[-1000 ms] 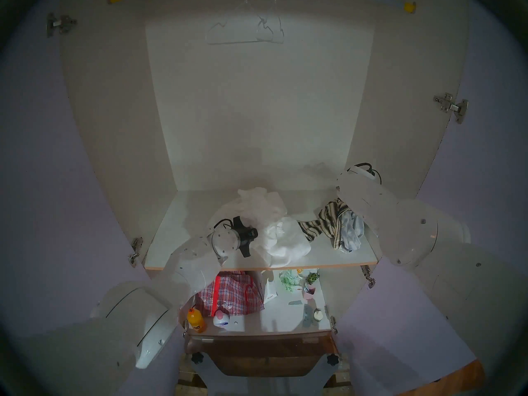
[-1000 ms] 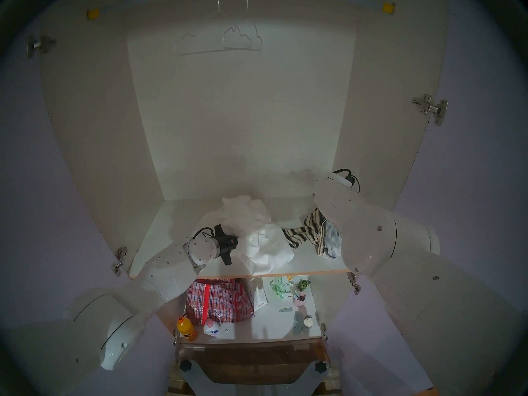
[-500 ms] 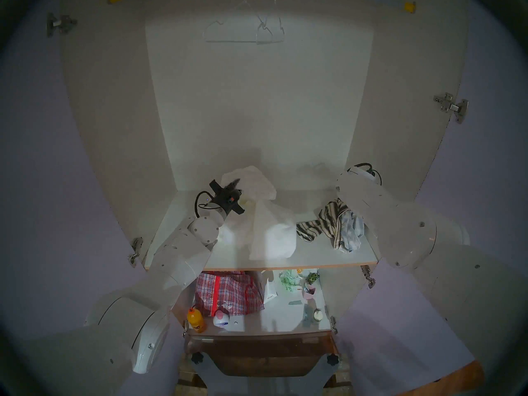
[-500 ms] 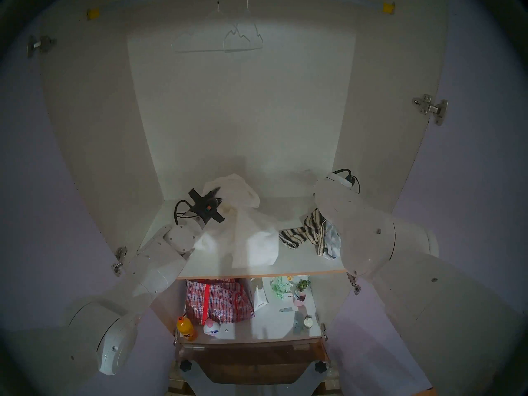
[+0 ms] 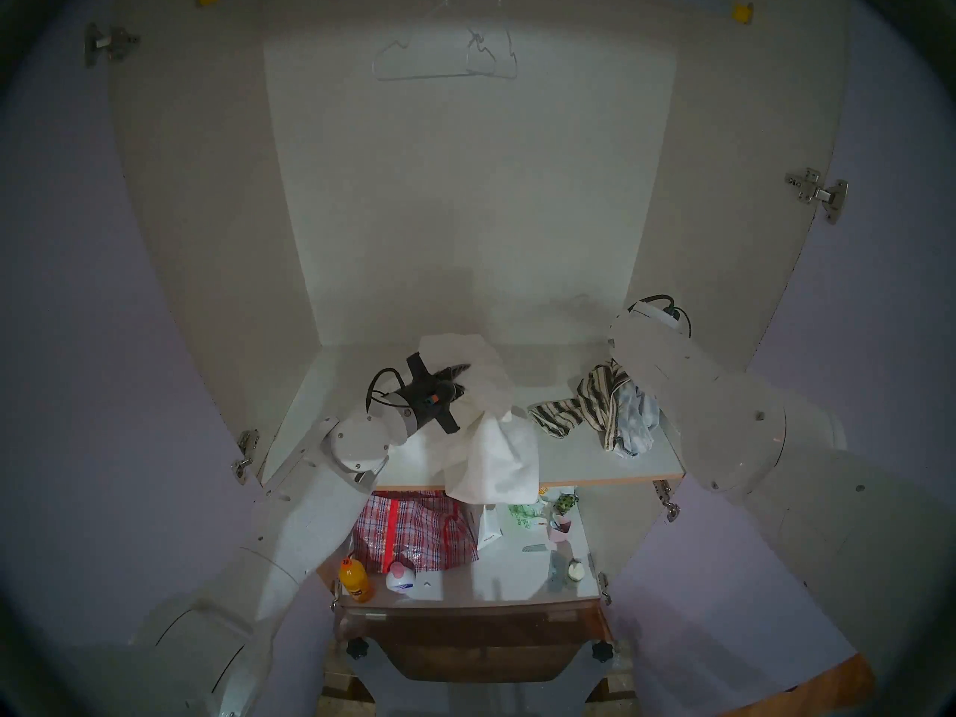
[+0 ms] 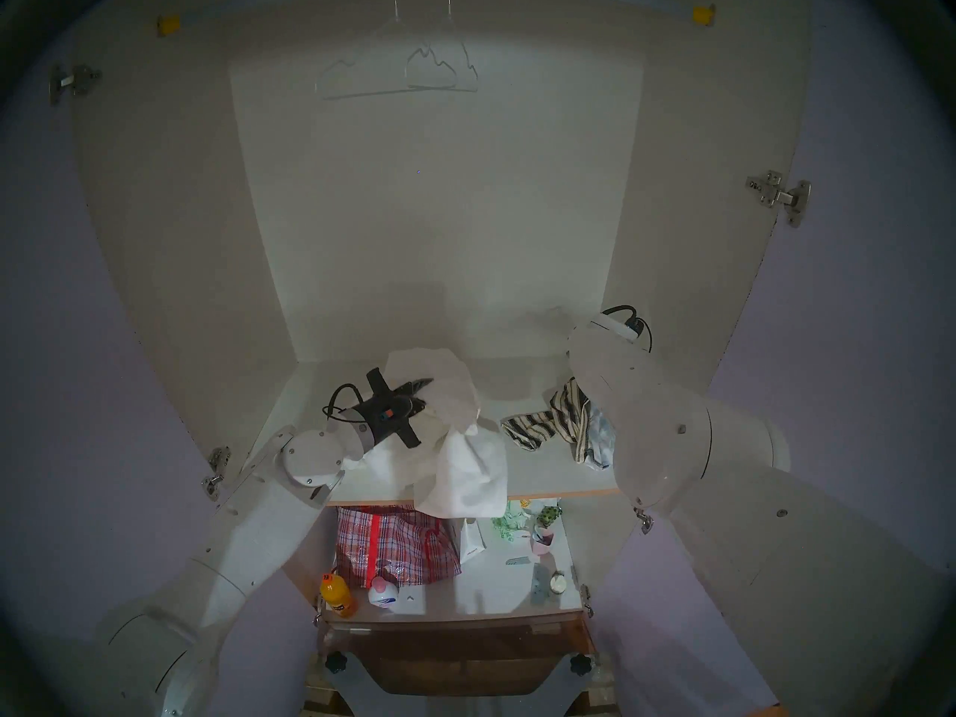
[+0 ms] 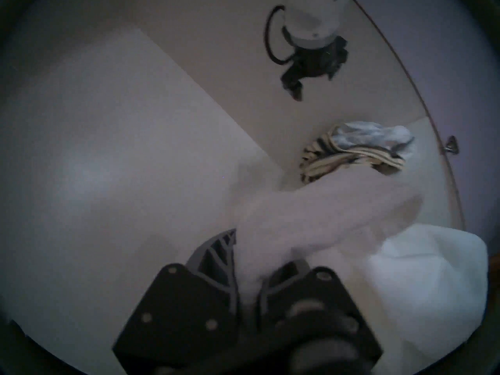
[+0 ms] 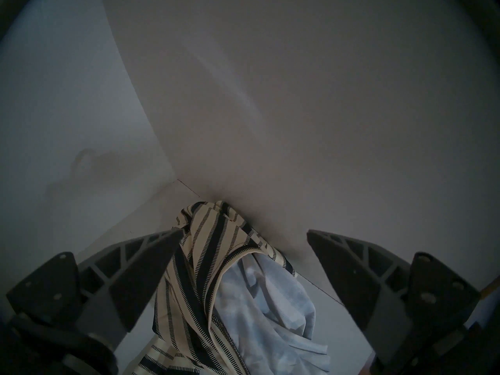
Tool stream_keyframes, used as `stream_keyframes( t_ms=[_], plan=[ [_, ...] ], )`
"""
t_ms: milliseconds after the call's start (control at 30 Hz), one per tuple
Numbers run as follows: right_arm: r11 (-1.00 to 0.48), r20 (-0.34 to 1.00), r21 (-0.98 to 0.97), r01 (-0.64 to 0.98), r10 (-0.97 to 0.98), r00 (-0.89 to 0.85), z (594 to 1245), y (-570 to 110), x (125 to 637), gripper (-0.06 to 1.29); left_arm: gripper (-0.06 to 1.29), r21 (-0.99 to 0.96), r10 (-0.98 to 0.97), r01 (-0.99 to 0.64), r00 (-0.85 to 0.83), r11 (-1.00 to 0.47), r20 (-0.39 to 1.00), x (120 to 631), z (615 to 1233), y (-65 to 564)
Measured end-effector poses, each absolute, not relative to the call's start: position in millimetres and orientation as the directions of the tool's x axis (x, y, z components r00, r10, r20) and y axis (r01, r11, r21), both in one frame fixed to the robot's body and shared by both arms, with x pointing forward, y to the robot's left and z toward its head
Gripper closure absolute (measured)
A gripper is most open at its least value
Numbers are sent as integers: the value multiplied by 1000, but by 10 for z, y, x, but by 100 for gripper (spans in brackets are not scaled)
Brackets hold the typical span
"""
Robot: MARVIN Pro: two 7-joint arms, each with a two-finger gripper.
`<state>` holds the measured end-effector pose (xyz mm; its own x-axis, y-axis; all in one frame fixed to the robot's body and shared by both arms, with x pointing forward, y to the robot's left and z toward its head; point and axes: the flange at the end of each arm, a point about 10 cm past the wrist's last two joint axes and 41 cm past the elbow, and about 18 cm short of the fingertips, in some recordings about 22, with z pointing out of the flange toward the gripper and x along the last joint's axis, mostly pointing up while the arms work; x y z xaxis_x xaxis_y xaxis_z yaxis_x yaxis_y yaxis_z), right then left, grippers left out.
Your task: Sort tops into two piles: light colors and dark colors
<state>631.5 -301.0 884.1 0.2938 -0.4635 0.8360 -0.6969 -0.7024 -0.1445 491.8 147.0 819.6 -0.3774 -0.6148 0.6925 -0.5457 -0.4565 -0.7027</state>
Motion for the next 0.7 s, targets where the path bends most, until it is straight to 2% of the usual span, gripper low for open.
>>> stream_keyframes(
  t_ms=[100, 200, 300, 367, 400, 433, 467, 500, 700],
  plan=[
    [-702, 838, -146, -697, -463, 290, 8843, -3010, 6312, -2, 115, -670, -660, -641, -324, -374, 678, 4895, 8059, 1423],
    [-703, 839, -148, -695, -462, 288, 8850, -3007, 6312, -2, 113, -684, -739, -665, -292, -300, 607, 4904, 7920, 1407],
    [-703, 839, -149, -695, -462, 287, 8855, -3012, 6309, -2, 95, -690, -791, -666, -244, -284, 561, 4969, 7805, 1542],
    [-704, 839, -149, -694, -461, 287, 8856, -3008, 6308, -2, 92, -682, -795, -683, -247, -263, 554, 4975, 7792, 1608],
    [-704, 839, -149, -694, -461, 288, 8855, -3008, 6307, -2, 68, -679, -798, -698, -264, -229, 541, 4966, 7800, 1634],
    [-704, 839, -149, -694, -461, 287, 8854, -3010, 6306, -2, 26, -675, -801, -714, -287, -187, 525, 4944, 7816, 1655],
    [-704, 839, -149, -694, -461, 287, 8854, -3011, 6305, -2, 4, -663, -801, -734, -303, -149, 516, 4918, 7830, 1696],
    [-704, 840, -150, -694, -461, 287, 8855, -3012, 6304, -2, -1, -646, -799, -754, -311, -122, 514, 4898, 7862, 1767],
    [-705, 840, -149, -694, -461, 287, 8847, -3015, 6296, -2, -1, -585, -734, -805, -342, -93, 587, 4958, 8283, 1833]
  ],
)
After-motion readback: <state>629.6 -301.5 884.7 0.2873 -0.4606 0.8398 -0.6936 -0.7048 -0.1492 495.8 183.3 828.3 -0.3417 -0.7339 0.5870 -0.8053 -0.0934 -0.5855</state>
